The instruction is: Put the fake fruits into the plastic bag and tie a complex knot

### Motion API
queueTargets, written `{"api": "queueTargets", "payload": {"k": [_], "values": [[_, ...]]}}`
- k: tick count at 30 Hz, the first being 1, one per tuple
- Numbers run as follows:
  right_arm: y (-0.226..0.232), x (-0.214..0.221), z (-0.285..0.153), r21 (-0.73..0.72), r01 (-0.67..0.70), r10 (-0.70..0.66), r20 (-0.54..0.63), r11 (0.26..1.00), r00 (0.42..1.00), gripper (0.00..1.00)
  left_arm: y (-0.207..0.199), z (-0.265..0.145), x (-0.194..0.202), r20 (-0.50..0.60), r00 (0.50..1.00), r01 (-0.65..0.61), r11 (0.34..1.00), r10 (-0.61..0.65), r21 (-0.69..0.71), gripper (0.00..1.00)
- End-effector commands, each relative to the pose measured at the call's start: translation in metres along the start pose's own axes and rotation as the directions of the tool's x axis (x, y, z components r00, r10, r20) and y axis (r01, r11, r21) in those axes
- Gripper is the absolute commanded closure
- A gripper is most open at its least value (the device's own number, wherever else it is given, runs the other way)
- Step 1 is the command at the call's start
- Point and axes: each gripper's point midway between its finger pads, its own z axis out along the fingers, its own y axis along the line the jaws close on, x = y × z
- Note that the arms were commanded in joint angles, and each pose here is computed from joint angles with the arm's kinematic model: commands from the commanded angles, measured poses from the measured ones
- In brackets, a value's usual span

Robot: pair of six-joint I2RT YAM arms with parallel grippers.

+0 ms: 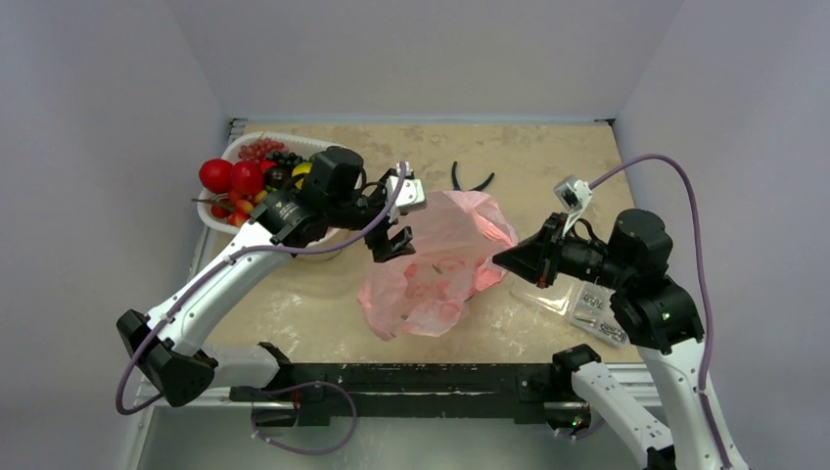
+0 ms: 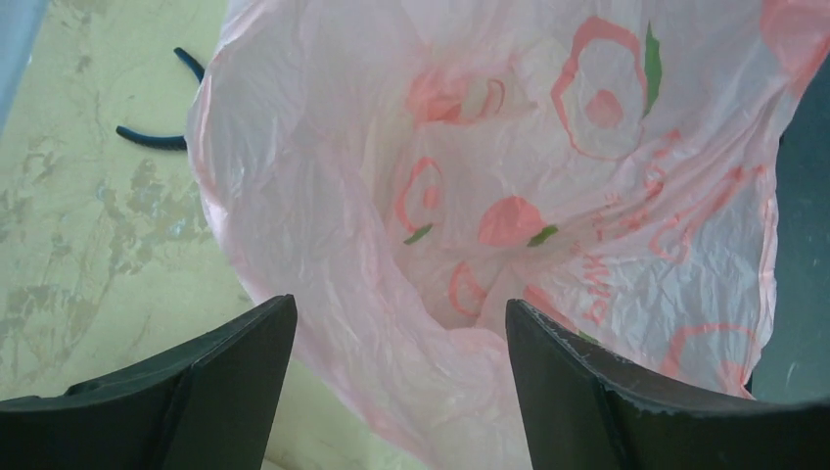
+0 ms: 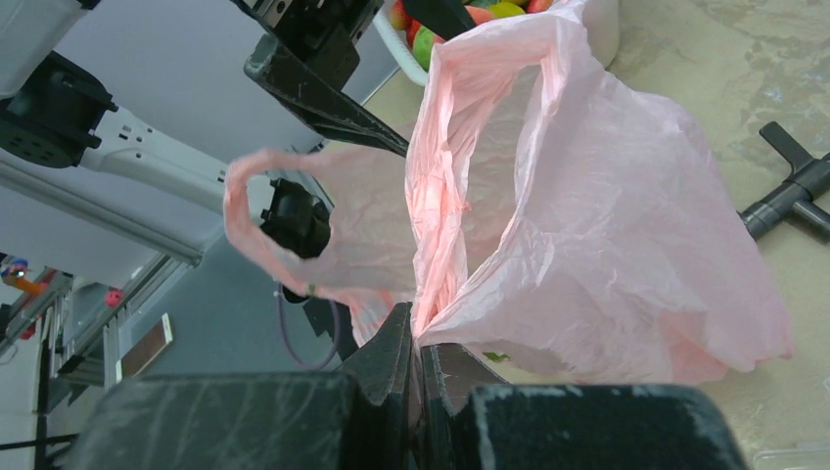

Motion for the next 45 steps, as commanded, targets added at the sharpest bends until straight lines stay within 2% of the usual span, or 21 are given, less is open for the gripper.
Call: {"api": "queueTargets", "payload": {"k": [1, 3, 4, 5, 9, 12, 16, 18, 20, 21, 22, 23, 25, 27, 28, 31, 35, 39, 45], "values": [[0.005, -0.003, -0.001, -0.03, 0.009, -0.008, 0.009, 1.0, 1.0, 1.0, 0.01, 0.004, -0.05, 0.224, 0.974, -0.011, 0.999, 0.019, -0.037, 0.2], [0.004, -0.002, -0.001, -0.029, -0.008, 0.008, 0.008, 1.0, 1.0, 1.0, 0.015, 0.016, -0.054, 0.21, 0.977, -0.029, 0.996, 0.046, -0.083, 0.18], [0.004, -0.001, -0.001, -0.033, -0.015, 0.015, 0.006, 0.999, 1.0, 1.0, 0.021, 0.023, -0.052, 0.19, 0.98, -0.037, 0.993, 0.058, -0.112, 0.04], [0.005, -0.001, 0.0, -0.039, -0.018, 0.018, 0.003, 0.999, 1.0, 1.0, 0.027, 0.03, -0.048, 0.166, 0.984, -0.044, 0.988, 0.069, -0.146, 0.01], [0.005, 0.001, -0.001, -0.045, -0.009, 0.009, -0.001, 0.999, 1.0, 1.0, 0.049, 0.055, -0.024, 0.056, 0.998, 0.0, 0.977, 0.012, -0.213, 0.02], [-0.002, 0.005, -0.003, -0.002, 0.009, -0.009, -0.008, 1.0, 1.0, 1.0, 0.047, 0.067, -0.006, -0.028, 0.999, 0.038, 0.985, -0.044, -0.167, 0.23], [-0.014, 0.014, -0.006, 0.061, 0.014, -0.013, -0.027, 0.998, 1.0, 1.0, 0.041, 0.075, 0.005, -0.034, 0.994, 0.097, 0.988, -0.102, -0.124, 0.56], [-0.018, 0.016, -0.01, 0.094, 0.033, -0.031, -0.027, 0.995, 0.999, 1.0, 0.044, 0.076, 0.012, -0.04, 0.991, 0.119, 0.986, -0.124, -0.119, 0.63], [-0.032, 0.014, -0.014, 0.187, 0.039, -0.037, -0.01, 0.982, 0.999, 0.99, 0.046, 0.075, 0.017, -0.04, 0.99, 0.131, 0.987, -0.135, -0.089, 0.75], [-0.04, 0.012, -0.017, 0.241, 0.034, -0.036, 0.001, 0.97, 0.999, 0.93, 0.047, 0.075, 0.018, -0.043, 0.99, 0.131, 0.988, -0.135, -0.085, 0.87], [-0.051, 0.008, -0.02, 0.303, 0.038, -0.044, 0.013, 0.952, 0.999, 0.82, 0.048, 0.076, 0.018, -0.048, 0.989, 0.133, 0.988, -0.136, -0.076, 0.94], [-0.06, 0.004, -0.022, 0.354, 0.031, -0.043, 0.026, 0.935, 0.999, 0.63, 0.049, 0.076, 0.019, -0.056, 0.989, 0.133, 0.989, -0.137, -0.069, 0.98], [-0.069, -0.007, -0.022, 0.404, 0.036, -0.059, 0.044, 0.914, 0.997, 0.28, 0.048, 0.079, 0.02, -0.063, 0.989, 0.134, 0.99, -0.137, -0.053, 1.0], [-0.076, -0.019, -0.022, 0.441, 0.034, -0.069, 0.062, 0.897, 0.996, 0.04, 0.047, 0.083, 0.019, -0.063, 0.988, 0.138, 0.99, -0.14, -0.036, 1.0], [-0.075, -0.025, -0.02, 0.435, 0.036, -0.074, 0.07, 0.9, 0.995, 0.02, 0.047, 0.085, 0.019, -0.067, 0.987, 0.146, 0.989, -0.147, -0.028, 1.0], [-0.074, -0.036, -0.013, 0.416, 0.055, -0.098, 0.082, 0.908, 0.992, 0.01, 0.045, 0.092, 0.024, -0.091, 0.983, 0.162, 0.987, -0.161, 0.0, 1.0], [-0.101, -0.045, -0.013, 0.517, 0.079, -0.15, 0.099, 0.852, 0.984, 0.01, 0.048, 0.096, 0.03, -0.09, 0.98, 0.181, 0.983, -0.178, 0.033, 1.0], [-0.125, -0.041, -0.006, 0.562, 0.135, -0.202, 0.058, 0.816, 0.978, 0.01, 0.056, 0.097, 0.033, -0.089, 0.978, 0.196, 0.979, -0.19, 0.062, 1.0], [-0.111, -0.027, 0.014, 0.408, 0.285, -0.326, 0.032, 0.867, 0.945, 0.01, 0.078, 0.1, 0.035, -0.092, 0.972, 0.222, 0.972, -0.215, 0.073, 1.0]]}}
